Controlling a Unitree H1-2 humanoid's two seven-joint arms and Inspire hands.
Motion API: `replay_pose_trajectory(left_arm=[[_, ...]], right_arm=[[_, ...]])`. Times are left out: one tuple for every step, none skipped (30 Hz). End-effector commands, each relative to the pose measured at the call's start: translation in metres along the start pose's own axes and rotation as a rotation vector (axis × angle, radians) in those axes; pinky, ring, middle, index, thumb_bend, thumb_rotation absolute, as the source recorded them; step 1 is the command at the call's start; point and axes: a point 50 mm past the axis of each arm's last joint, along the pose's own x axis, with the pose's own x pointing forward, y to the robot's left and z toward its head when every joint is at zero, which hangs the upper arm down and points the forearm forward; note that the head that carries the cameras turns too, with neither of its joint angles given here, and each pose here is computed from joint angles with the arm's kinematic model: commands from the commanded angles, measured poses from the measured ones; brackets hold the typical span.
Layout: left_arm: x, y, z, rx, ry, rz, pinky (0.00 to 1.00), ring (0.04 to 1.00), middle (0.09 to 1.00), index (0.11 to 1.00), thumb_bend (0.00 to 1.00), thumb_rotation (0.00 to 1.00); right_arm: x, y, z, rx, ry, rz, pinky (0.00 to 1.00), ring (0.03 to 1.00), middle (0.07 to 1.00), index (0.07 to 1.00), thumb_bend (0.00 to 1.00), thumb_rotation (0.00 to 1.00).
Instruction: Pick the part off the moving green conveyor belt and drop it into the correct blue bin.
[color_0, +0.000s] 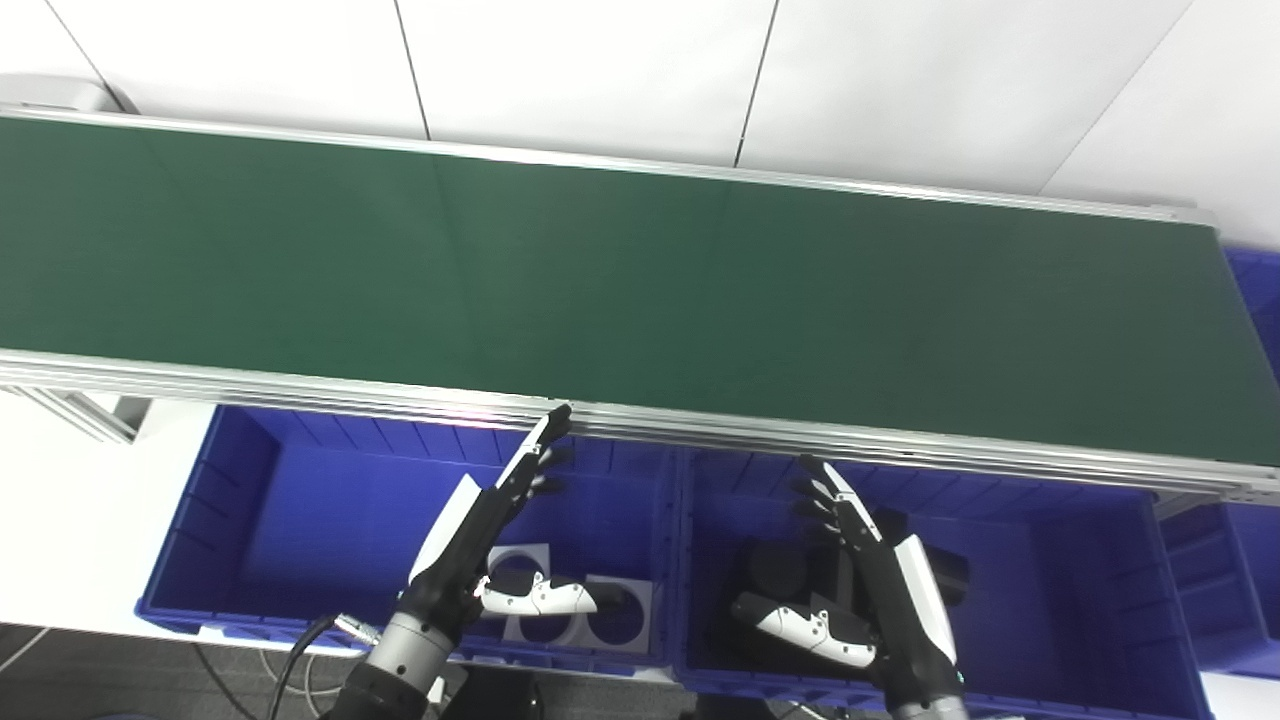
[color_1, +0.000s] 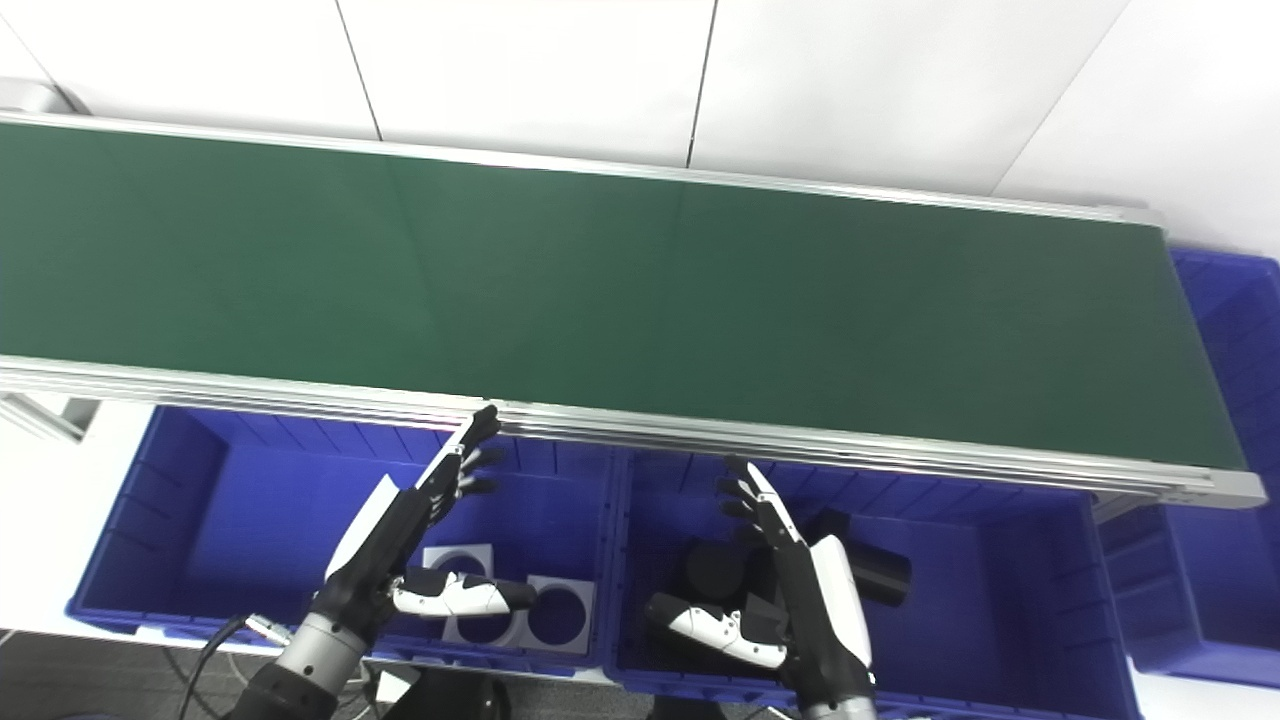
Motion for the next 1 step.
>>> replay_pose_trajectory(left_arm=[[0.0037, 0.0017, 0.0082, 0.009, -0.067, 0.023, 0.89, 0.951, 0.983, 1.0, 0.8, 0.31]], right_arm=[[0.0004, -0.0047, 0.0076, 0.0, -0.047, -0.027, 0.74, 0.814, 0.858, 0.936, 0.83, 0.48]])
